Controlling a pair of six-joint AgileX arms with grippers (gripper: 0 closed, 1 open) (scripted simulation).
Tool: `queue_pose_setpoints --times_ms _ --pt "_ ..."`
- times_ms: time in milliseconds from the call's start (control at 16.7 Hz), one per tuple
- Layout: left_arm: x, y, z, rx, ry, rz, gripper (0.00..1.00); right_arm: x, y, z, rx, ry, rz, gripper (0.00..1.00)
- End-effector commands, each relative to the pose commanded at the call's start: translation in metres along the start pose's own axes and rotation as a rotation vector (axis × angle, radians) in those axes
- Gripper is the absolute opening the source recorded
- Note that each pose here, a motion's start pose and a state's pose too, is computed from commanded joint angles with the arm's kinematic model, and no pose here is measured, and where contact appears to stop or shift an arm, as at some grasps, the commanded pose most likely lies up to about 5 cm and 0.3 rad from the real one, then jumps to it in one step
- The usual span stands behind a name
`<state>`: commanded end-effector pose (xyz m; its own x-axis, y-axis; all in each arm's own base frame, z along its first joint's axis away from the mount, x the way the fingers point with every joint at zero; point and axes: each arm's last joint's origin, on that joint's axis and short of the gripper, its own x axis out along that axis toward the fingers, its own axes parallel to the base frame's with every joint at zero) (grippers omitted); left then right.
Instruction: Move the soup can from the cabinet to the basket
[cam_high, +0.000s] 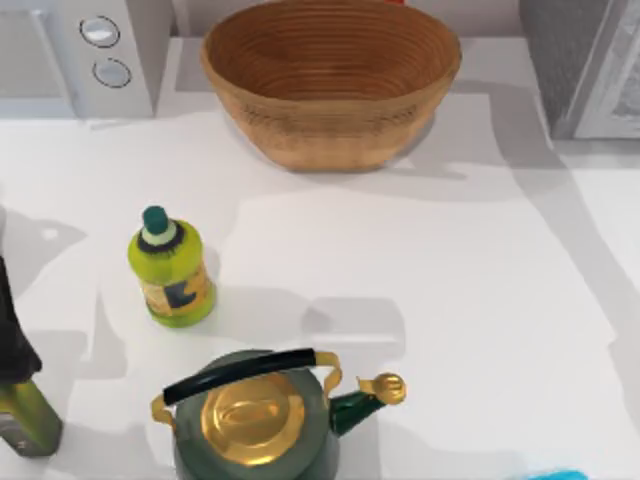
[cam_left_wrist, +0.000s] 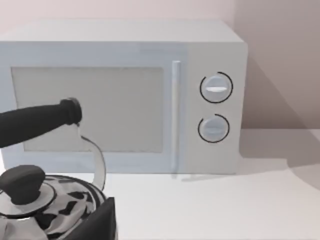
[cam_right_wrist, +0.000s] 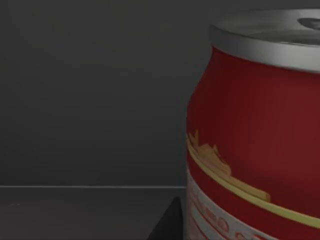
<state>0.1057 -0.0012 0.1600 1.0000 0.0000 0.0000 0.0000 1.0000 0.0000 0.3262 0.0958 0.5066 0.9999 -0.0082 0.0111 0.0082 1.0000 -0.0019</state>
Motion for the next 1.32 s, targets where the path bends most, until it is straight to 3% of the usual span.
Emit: queue_pose_setpoints --times_ms 180,240,840,1020,1320 --pt "0.0 0.0 0.0 0.0 0.0 0.0 1.0 0.0 0.0 0.0 0.0 0.0 0.0 0.02" --pt "0.0 0.0 0.0 0.0 0.0 0.0 1.0 0.0 0.0 0.0 0.0 0.0 0.0 0.0" --pt "0.0 0.0 0.0 0.0 0.0 0.0 1.0 -0.007 0.003 0.004 0.0 -0.001 -0.001 0.0" --pt "0.0 0.0 0.0 0.0 0.0 0.0 1.0 -0.049 0.012 0.023 0.001 0.001 -0.017 0.0" --pt "0.0 0.0 0.0 0.0 0.0 0.0 1.0 -0.159 0.007 0.058 -0.001 0.004 -0.001 0.0"
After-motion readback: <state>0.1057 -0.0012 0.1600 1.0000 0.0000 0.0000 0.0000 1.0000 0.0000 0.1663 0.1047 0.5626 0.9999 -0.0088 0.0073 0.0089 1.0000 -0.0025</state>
